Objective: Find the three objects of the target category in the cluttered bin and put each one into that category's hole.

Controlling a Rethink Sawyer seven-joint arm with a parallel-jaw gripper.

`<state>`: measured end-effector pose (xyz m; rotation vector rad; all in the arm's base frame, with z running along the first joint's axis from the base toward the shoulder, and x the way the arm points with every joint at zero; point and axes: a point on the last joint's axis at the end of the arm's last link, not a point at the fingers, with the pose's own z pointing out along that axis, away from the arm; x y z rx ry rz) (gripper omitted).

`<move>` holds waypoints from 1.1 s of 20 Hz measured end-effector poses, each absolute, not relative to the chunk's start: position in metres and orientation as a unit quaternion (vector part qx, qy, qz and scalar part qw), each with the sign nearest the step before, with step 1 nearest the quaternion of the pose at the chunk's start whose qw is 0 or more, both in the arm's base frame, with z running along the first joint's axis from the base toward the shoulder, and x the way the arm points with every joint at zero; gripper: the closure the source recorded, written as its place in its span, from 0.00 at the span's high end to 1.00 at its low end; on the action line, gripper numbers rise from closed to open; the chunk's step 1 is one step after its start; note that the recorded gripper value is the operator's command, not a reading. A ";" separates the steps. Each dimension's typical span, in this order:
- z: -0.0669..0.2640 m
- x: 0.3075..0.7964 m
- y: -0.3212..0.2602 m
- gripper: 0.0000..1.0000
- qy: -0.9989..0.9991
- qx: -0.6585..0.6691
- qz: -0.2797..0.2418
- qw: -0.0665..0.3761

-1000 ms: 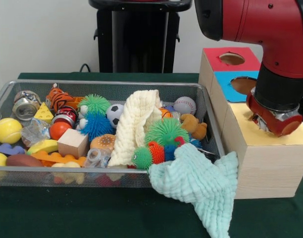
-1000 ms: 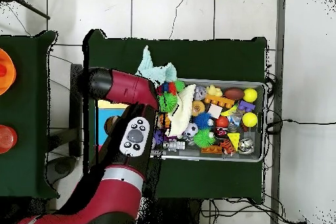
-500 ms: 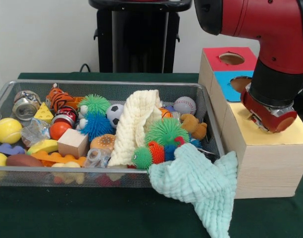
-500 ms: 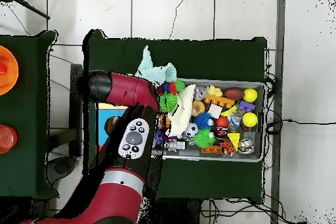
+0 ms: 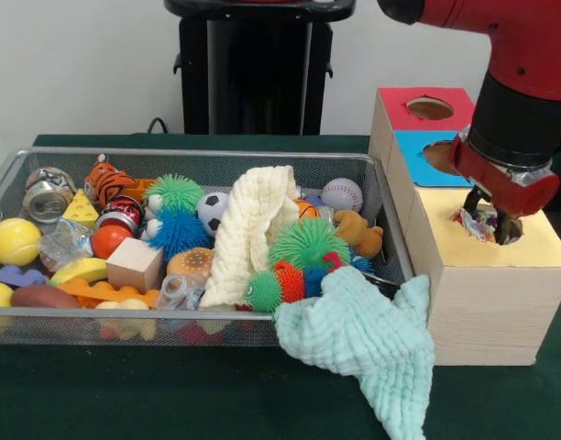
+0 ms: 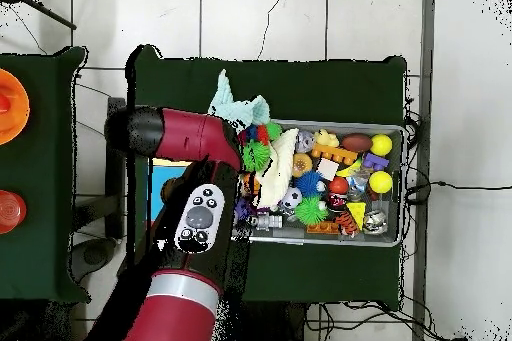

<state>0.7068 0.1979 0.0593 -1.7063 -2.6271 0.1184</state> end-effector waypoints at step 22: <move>0.125 0.723 0.176 1.00 -0.835 -0.549 0.030 -0.016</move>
